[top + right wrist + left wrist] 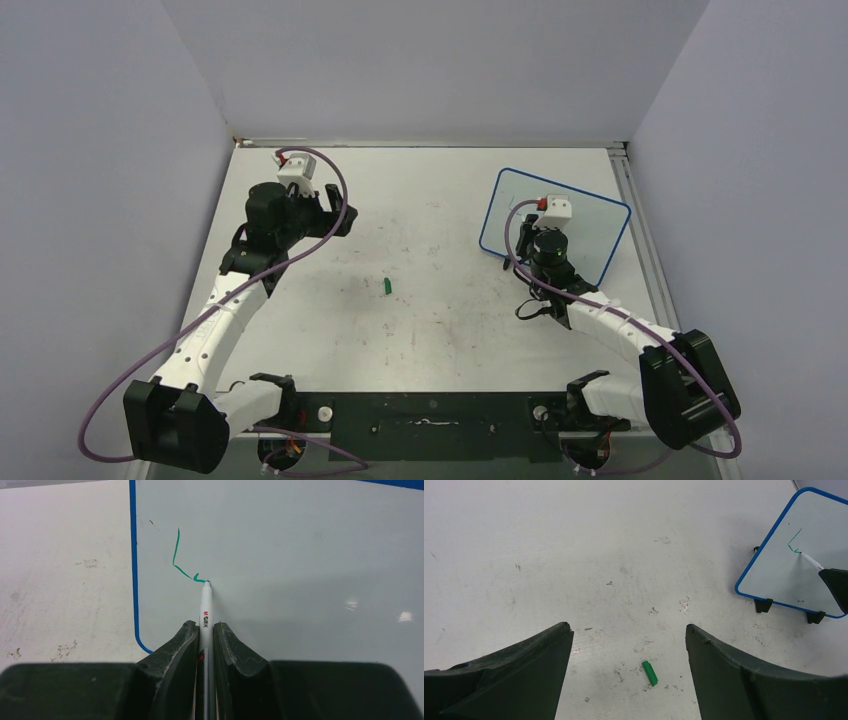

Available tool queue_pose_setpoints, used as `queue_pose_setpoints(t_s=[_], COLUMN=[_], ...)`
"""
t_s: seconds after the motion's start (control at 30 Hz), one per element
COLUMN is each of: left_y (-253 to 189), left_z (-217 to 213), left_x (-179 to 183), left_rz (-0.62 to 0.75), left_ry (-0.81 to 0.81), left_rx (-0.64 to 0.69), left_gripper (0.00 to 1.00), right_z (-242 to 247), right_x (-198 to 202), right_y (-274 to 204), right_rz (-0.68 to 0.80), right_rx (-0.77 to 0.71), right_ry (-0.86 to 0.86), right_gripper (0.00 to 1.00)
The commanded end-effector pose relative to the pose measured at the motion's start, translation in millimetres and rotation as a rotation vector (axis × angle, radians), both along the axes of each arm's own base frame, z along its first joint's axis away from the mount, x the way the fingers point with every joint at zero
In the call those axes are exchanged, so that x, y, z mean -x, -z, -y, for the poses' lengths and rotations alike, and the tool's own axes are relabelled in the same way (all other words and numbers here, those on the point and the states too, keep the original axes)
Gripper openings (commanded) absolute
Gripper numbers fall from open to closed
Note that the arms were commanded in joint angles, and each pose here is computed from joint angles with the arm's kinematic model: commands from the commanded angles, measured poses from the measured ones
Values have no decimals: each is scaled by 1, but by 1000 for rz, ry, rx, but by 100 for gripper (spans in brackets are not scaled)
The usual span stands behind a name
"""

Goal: Write a sentence on the whiteboard

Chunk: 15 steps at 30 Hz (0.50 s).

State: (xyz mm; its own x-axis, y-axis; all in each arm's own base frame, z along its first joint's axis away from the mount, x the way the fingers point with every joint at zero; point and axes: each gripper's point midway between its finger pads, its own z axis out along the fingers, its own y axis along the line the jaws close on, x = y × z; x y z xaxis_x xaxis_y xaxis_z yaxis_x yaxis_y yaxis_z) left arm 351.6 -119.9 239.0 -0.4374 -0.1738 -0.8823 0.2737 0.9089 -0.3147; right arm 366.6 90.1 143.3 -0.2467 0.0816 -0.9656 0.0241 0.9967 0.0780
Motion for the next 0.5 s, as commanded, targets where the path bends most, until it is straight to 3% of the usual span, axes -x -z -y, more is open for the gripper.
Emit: queue_pose_setpoints(t_s=[0.0, 0.47], left_y=[-15, -15], left_z=[0, 1], left_x=[2, 2], left_rz=[53, 51], left_ry=[16, 19], left_rx=[6, 8], left_gripper=[81, 81], right_z=[6, 0], right_x=[-4, -10], right_y=[-20, -30], right_rz=[61, 92], right_rx=[-2, -7], right_ry=[28, 2], right_gripper=[5, 5])
